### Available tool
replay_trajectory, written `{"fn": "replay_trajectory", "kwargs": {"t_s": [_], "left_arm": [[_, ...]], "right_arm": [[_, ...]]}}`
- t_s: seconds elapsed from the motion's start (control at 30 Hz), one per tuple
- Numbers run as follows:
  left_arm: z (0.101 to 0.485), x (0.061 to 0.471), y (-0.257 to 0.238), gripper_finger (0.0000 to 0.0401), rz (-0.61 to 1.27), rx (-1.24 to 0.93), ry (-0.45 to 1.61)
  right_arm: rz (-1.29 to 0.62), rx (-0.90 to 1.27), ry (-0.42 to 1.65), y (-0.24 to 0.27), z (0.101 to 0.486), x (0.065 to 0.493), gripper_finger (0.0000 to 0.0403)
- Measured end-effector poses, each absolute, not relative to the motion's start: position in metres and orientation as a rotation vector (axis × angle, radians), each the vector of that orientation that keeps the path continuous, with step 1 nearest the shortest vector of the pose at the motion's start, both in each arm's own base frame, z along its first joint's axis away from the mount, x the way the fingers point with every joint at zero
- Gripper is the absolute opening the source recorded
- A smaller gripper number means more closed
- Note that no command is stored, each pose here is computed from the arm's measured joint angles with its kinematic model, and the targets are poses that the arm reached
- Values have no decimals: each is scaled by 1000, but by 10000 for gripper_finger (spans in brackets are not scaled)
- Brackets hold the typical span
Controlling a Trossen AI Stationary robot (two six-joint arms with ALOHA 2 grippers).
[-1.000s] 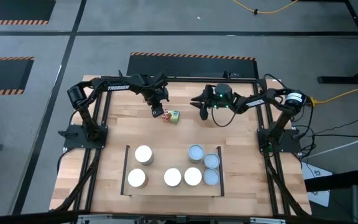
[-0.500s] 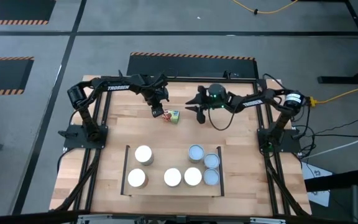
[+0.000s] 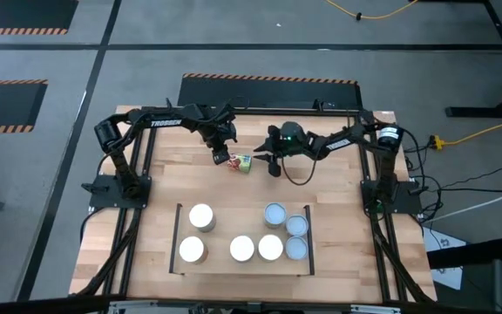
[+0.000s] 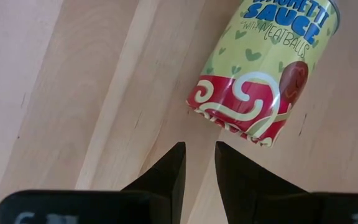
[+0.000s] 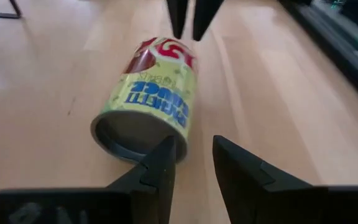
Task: Pick and place cans onto a shelf
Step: Put the canned spaghetti sauce on the shelf
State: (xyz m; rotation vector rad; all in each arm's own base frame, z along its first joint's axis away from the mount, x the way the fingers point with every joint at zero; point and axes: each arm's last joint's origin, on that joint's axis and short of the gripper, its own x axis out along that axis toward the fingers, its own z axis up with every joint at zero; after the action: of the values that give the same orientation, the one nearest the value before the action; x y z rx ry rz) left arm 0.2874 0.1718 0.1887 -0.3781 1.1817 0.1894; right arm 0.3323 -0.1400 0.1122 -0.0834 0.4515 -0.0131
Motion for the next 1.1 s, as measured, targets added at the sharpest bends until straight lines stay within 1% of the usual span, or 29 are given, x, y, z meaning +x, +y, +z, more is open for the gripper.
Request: {"fn": "replay_trajectory", "kwargs": {"t_s": [0.2, 0.63, 0.83, 0.97, 1.1], "left_arm": [[189, 287, 172, 80, 189, -377, 1182], [190, 290, 173, 80, 190, -364, 1157], [190, 292, 173, 80, 185, -355, 1132], [190, 294, 170, 80, 181, -345, 1133], [190, 297, 167, 80, 217, -305, 1144]], "right_arm": [[57, -54, 467, -144, 103, 346, 113], [67, -72, 442, -143, 108, 354, 113], [105, -152, 435, -134, 108, 358, 113], [87, -164, 440, -131, 108, 359, 113], [85, -164, 441, -132, 108, 359, 113]]}}
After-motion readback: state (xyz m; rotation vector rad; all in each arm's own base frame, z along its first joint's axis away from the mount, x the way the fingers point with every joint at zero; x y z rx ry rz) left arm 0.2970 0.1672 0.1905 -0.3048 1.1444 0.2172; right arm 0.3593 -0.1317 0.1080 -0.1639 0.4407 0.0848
